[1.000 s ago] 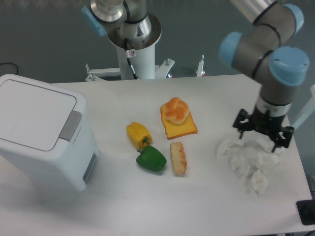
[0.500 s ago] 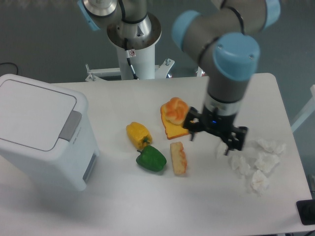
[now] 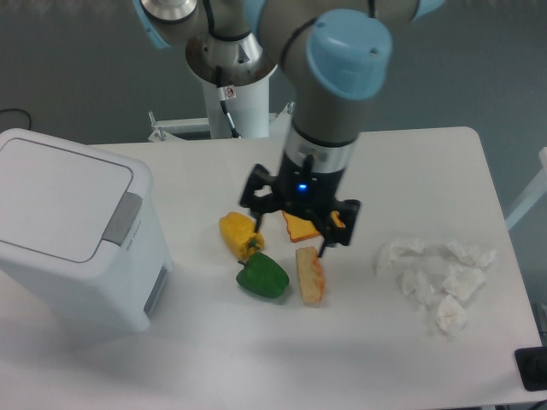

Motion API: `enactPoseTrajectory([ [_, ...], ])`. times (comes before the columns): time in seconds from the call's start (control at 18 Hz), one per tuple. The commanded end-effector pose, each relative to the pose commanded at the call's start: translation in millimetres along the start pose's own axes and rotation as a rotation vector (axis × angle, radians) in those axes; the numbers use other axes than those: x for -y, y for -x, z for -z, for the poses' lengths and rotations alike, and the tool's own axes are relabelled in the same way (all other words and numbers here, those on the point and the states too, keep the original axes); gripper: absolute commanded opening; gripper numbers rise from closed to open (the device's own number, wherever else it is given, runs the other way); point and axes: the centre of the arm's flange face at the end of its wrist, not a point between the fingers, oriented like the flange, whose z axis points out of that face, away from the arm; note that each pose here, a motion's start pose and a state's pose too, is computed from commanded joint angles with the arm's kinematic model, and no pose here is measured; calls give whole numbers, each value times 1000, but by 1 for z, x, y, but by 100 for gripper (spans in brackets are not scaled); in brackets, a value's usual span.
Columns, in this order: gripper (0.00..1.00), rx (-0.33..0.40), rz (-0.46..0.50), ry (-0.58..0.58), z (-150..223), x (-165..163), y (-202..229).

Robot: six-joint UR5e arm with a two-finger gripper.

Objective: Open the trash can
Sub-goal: 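Move the gripper across the table toward the white trash can lid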

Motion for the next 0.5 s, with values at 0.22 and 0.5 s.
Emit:
enactPoseTrajectory([
  [0.22, 100, -34, 48, -11, -4, 12, -44],
  [0.5, 100, -81, 21, -39, -11, 19, -86],
])
